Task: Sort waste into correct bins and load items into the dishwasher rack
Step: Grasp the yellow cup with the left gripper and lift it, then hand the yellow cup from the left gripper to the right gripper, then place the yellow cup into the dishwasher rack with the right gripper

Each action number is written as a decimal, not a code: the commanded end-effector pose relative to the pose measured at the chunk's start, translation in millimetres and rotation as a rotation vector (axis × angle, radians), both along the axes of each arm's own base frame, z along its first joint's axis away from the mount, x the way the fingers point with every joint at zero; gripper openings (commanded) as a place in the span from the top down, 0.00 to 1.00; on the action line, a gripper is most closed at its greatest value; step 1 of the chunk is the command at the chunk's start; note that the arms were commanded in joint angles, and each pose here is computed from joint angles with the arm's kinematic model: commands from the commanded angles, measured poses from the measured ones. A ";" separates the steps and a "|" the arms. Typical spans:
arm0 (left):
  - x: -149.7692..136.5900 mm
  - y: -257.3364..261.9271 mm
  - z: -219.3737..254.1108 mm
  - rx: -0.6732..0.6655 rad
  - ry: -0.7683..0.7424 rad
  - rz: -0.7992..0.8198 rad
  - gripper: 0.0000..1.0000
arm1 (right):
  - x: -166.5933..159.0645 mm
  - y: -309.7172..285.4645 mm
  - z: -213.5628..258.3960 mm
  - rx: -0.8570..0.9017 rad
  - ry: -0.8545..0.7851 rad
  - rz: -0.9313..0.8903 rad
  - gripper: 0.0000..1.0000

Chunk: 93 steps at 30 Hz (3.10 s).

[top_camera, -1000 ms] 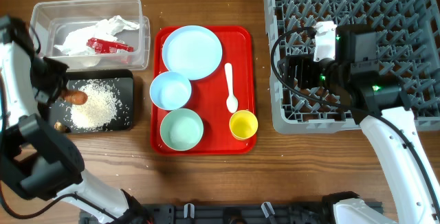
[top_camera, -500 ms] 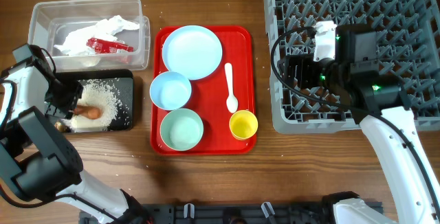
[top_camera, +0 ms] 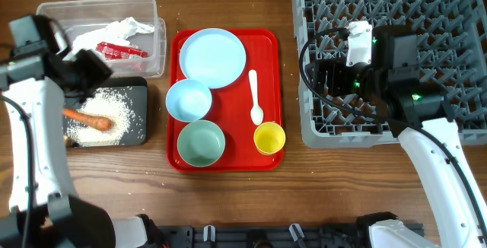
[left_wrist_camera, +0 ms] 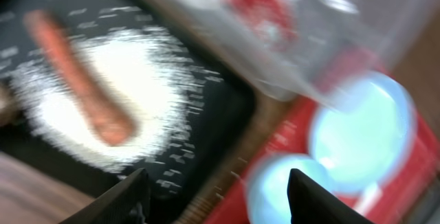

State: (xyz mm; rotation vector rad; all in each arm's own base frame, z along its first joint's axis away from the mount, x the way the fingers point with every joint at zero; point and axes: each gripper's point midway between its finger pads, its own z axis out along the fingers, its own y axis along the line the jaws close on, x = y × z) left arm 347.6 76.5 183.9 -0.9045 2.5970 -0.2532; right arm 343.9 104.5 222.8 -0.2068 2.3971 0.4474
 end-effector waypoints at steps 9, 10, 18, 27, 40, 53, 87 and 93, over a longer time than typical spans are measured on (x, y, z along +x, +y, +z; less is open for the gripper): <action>-57.5 -286.2 -52.8 0.002 0.147 -1.022 0.33 | -0.2 -31.2 -13.2 -0.058 0.075 -0.223 0.03; -67.9 -302.5 -65.8 0.013 0.179 -1.094 0.34 | 0.3 -34.1 -13.5 -0.069 0.073 -0.235 0.03; -100.5 -330.3 -99.4 0.047 0.299 -1.214 0.43 | -0.2 -34.6 -13.9 -0.073 0.075 -0.232 0.02; -99.5 -329.3 -130.9 0.056 0.355 -1.194 0.94 | -0.2 -34.6 -13.9 -0.073 0.075 -0.231 0.02; -7.3 -273.6 46.5 -0.922 -0.156 -0.898 0.96 | -3.2 56.6 46.0 0.355 -0.041 0.189 0.02; -5.7 -274.4 113.3 -1.199 -0.426 -1.075 0.96 | -1.9 148.9 81.0 0.614 -0.212 0.679 0.02; 30.3 -198.1 -33.3 -0.297 -0.027 -0.703 0.32 | -44.6 -86.8 34.1 -0.054 0.158 -0.313 0.63; 30.1 -179.2 -44.3 -0.185 0.021 -0.664 0.31 | -58.0 -116.3 -20.0 -0.218 0.407 -0.425 0.66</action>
